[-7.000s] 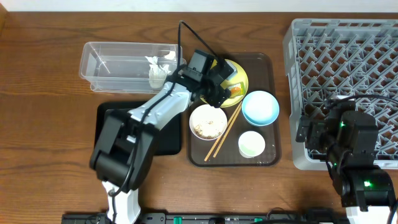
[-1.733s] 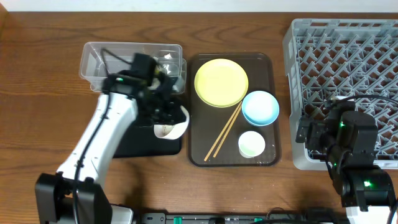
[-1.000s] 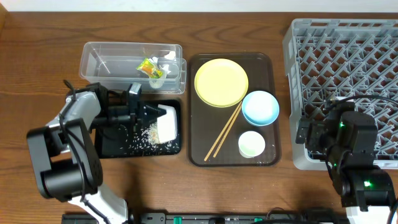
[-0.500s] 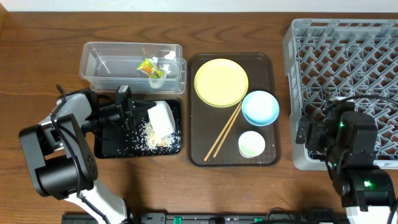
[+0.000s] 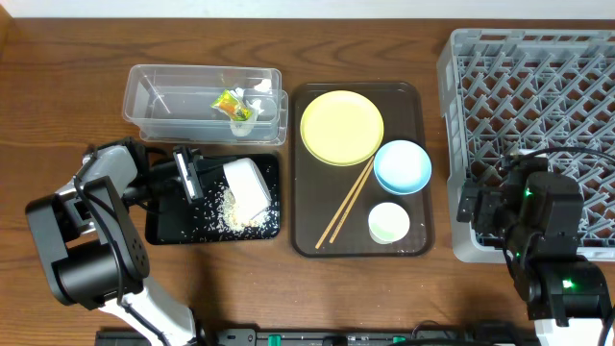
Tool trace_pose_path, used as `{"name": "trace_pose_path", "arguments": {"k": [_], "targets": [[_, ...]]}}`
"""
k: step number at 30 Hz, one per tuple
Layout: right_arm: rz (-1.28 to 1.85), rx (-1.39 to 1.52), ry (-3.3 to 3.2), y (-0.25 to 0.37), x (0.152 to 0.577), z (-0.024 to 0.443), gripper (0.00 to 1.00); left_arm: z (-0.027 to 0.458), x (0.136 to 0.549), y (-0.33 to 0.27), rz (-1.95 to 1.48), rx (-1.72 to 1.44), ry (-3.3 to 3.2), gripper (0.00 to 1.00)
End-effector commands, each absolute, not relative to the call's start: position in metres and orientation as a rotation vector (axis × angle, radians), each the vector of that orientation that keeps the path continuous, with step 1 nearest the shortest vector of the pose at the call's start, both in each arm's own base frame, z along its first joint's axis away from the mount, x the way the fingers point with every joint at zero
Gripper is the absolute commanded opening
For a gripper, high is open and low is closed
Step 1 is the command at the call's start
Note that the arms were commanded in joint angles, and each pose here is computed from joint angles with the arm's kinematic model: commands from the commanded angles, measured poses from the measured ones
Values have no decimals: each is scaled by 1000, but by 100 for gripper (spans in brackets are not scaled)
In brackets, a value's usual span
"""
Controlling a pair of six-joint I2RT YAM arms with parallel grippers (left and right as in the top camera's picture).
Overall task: Sort waste into correct bins and load items into the dishwasher rack
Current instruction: 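Lift the pink bowl and tip the rice onto the black tray, then place the empty pink bowl onto the yellow plate with the left gripper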
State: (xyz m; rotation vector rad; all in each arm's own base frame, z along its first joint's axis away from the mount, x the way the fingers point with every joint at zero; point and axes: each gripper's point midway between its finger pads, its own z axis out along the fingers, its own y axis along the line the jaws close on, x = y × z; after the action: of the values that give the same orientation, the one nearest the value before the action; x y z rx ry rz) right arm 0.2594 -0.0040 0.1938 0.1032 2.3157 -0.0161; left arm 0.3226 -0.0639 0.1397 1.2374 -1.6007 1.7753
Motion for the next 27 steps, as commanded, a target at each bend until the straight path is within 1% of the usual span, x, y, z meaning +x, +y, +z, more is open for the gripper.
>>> {"name": "trace_pose_path", "arguments": {"k": [1,5,11,14,19,27], "targets": [[-14,113,2298,-4,260,201,99,143,324,-62,1777,1263,-1533,6],[-14,113,2298,-4,260,201,99,143,325,-62,1880,1163,-1684,6],[-14,113,2296,-4,261,202,99,152,317,-73,2027,906,-1973,6],[-13,114,2297,-4,260,202,99,144,306,-84,1893,792,-2172,6],[-14,114,2297,-4,261,202,99,136,291,-105,1572,480,-2588,6],[-15,114,2312,-4,262,198,99,170,302,-162,1393,-94,-3071,6]]}}
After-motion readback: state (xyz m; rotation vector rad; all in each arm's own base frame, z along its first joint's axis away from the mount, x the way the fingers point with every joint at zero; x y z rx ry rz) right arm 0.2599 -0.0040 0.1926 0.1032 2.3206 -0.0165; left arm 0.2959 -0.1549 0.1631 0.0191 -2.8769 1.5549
